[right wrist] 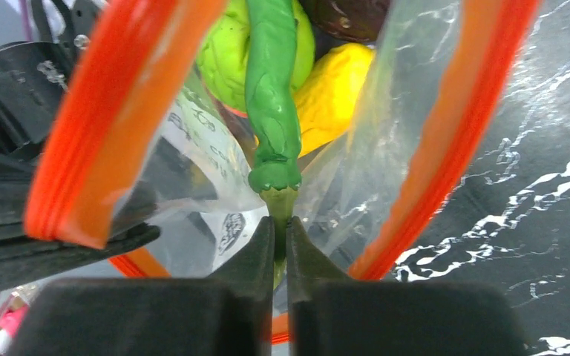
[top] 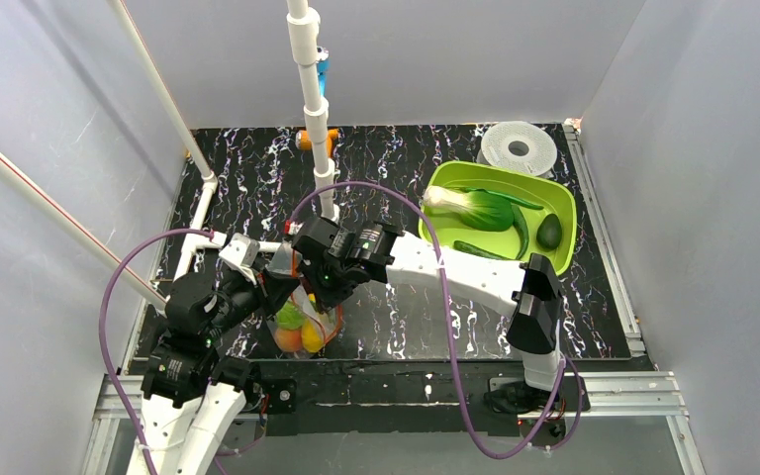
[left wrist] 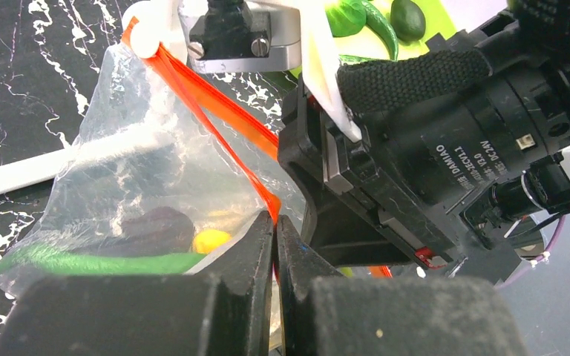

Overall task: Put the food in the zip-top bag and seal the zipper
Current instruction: Adjust the fake vegetable in the zipper food storage bag.

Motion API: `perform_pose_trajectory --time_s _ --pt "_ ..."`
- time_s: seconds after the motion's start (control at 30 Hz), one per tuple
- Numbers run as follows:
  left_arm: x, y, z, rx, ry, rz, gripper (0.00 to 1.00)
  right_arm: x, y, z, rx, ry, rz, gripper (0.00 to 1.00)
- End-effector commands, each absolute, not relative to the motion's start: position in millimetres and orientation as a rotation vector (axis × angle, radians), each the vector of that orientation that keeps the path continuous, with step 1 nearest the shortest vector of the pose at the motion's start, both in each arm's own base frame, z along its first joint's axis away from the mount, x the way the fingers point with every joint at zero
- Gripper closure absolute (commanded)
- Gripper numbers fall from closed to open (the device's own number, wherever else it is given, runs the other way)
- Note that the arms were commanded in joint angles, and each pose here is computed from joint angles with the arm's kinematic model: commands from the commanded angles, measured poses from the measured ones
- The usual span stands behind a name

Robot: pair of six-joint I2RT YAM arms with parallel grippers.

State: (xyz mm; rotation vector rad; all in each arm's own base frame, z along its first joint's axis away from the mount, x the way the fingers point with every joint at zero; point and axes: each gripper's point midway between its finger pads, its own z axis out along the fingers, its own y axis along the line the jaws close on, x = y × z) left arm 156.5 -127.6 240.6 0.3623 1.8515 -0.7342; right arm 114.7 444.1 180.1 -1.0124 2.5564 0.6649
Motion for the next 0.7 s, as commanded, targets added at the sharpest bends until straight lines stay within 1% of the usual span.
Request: perform_pose_trajectory --time_s 0.0,0.07,0.2,0.33,0.43,0.5,0.57,0.67 --pt "157.3 -127.9 243.4 0.369 1.83 -0.732 1.0 95.1 460.1 234.1 -1.005 2.473 0.935 0.83" --pt "156.9 -127.9 244.2 0.37 1.827 -0.733 1.0 90.4 460.5 251.9 -0.996 2.445 1.0 0.7" --pt "156.7 -127.5 243.8 0.368 1.829 -0.73 1.0 97.0 446.5 269.5 -0.946 2.419 0.971 0.64" --pt "156.5 -127.7 243.8 0.37 1.829 -0.732 1.0 110.0 422.3 267.9 -0.845 2.43 0.862 0.59" --pt "156.8 -127.6 243.6 0.368 1.829 -0.732 1.0 110.6 412.3 259.1 -0.806 2.452 0.854 0.49" --pt "157.1 -128.0 244.1 0.37 1.828 -0.733 1.0 108.0 411.6 255.5 -0.794 2.469 0.875 0.49" --pt "157.2 -128.4 243.5 0.371 1.833 -0.735 1.0 111.2 408.4 246.9 -0.77 2.49 0.831 0.49" --pt "157.0 -128.2 242.9 0.371 1.834 -0.735 1.0 118.6 402.3 233.3 -0.737 2.522 0.737 0.58"
